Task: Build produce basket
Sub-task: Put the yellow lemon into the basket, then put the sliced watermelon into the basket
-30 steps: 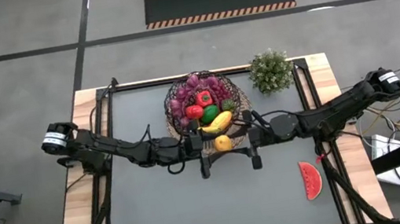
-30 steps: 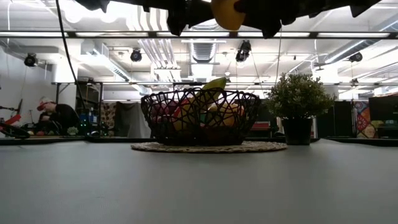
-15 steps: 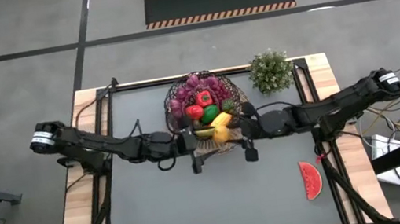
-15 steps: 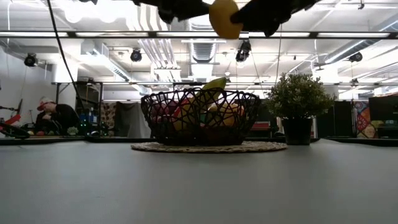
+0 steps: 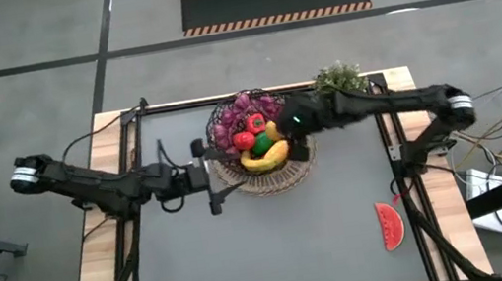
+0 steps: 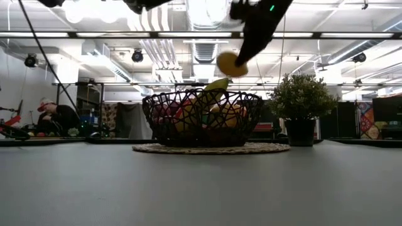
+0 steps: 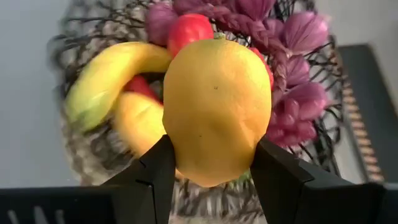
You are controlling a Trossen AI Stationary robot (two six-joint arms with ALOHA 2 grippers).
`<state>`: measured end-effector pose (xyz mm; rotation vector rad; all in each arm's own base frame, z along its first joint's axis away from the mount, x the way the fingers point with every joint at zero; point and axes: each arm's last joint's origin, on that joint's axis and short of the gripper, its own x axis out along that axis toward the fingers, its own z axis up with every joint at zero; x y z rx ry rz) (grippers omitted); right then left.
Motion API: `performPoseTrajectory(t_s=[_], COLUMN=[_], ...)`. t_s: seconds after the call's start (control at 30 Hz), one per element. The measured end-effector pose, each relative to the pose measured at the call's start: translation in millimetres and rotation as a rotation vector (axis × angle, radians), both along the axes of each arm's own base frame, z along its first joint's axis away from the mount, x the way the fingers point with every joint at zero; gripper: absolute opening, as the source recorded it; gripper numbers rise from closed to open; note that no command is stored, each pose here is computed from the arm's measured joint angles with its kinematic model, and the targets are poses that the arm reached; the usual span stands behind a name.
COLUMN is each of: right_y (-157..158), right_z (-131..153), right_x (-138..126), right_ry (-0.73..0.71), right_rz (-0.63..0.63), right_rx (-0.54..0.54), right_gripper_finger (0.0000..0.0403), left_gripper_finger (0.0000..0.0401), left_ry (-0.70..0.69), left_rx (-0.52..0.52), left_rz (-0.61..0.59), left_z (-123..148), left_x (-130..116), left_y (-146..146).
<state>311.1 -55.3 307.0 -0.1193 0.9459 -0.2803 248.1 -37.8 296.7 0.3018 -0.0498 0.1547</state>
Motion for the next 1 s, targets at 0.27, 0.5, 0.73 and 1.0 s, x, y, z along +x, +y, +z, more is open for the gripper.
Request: performPoseTrajectory(t_s=[0.27,0.5,0.73,1.0], right_y=[-67.9,-93.7,-96.1,-95.3], right_z=[-39.0,-68.6,-75.5,-69.2], right_x=[34.6,44.4,46.4,43.4], right_ry=[0.134,0.252,0.272,0.263], right_rz=[-0.011,-0.037,-0.02,-0.021], right_rx=[0.08,0.109,0.106,0.101], right_gripper_finger=[0.0162,0.0168,0.0192,0.0269], left_gripper_finger=[0.0322,0.0322,0.0322,0.0323], left_ry=[-0.062,-0.063,-0.061,-0.078], left_rx=[0.012,0.037,0.05,0.06], left_rz=[0.003,0.006,0.008,0.01], left_z=[2.2,2.7,2.6,4.3], left_x=[-20.8,-22.0,-21.5,-21.3], left_y=[4.0,4.2,4.1,4.1])
